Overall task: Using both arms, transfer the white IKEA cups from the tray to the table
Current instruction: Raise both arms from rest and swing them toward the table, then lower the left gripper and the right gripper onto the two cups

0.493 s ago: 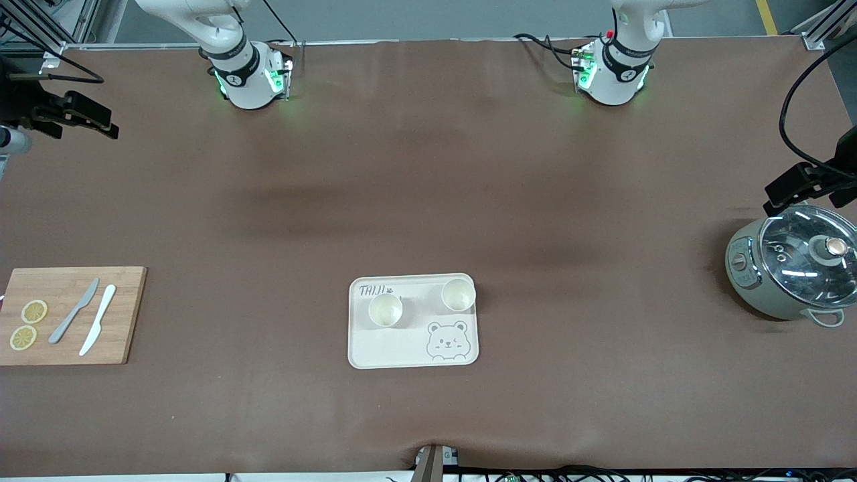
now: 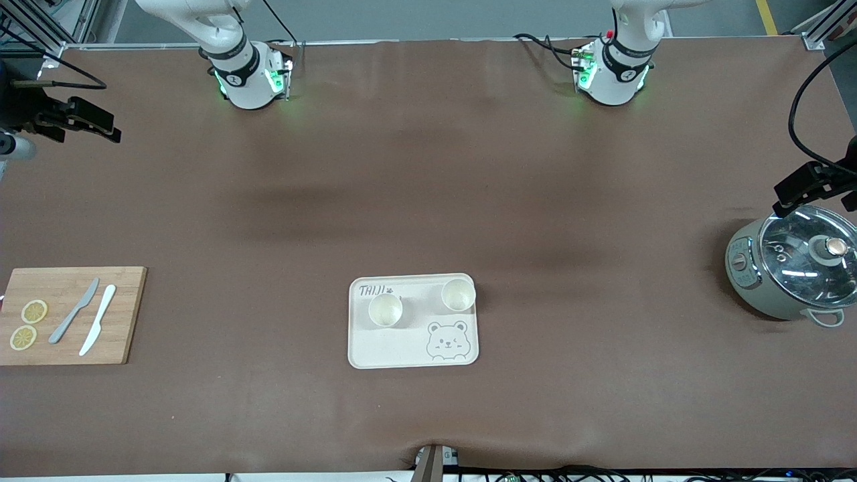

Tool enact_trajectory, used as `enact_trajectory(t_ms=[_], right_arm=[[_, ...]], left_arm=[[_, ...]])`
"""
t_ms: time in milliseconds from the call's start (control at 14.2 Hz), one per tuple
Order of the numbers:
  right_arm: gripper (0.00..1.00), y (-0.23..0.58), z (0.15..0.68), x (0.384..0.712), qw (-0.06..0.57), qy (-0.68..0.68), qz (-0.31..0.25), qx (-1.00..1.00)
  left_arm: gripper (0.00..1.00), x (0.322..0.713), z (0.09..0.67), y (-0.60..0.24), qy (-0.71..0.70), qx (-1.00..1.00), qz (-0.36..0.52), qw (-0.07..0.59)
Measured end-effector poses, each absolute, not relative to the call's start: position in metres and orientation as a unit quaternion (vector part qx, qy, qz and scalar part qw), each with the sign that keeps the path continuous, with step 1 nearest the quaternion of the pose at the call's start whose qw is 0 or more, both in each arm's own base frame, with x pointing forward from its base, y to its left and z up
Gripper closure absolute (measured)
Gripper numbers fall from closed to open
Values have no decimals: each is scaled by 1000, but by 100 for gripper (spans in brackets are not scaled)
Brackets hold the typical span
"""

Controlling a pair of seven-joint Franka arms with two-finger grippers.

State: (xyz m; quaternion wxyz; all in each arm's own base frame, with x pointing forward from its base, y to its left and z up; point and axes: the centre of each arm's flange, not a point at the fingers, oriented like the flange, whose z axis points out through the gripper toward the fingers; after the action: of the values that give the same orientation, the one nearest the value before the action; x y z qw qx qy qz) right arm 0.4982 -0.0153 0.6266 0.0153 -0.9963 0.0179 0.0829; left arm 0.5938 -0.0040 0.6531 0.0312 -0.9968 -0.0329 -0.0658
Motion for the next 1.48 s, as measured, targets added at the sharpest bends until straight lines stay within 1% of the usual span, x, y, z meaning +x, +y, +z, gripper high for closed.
enact_trajectory(t_ms=[211, 352, 563, 634, 775, 845, 1056, 1268, 1479], right_arm=[[0, -14, 624, 508, 14, 18, 84, -996], [0, -10, 619, 517, 13, 13, 80, -997], [0, 3, 612, 540, 12, 2, 39, -999], [0, 7, 603, 549, 16, 2, 34, -999], [0, 19, 575, 574, 55, 22, 24, -998], [0, 28, 557, 586, 70, 37, 27, -996], [0, 89, 509, 615, 74, 33, 22, -996], [0, 166, 480, 623, 74, 34, 3, -997], [0, 210, 443, 631, 75, 48, -13, -996]], left_arm=[[0, 600, 639, -9, -50, -997, -54, 29], [0, 611, 612, -24, -74, -996, -32, 26], [0, 628, 563, -71, -64, -998, 6, 24], [0, 631, 549, -86, -59, -998, 16, 25], [0, 636, 526, -107, -50, -998, 33, 20], [0, 639, 516, -114, -48, -998, 39, 6], [0, 656, 489, -135, -72, -996, 30, -40], [0, 666, 456, -185, -110, -992, 11, -56], [0, 668, 421, -243, -148, -986, -5, -73]])
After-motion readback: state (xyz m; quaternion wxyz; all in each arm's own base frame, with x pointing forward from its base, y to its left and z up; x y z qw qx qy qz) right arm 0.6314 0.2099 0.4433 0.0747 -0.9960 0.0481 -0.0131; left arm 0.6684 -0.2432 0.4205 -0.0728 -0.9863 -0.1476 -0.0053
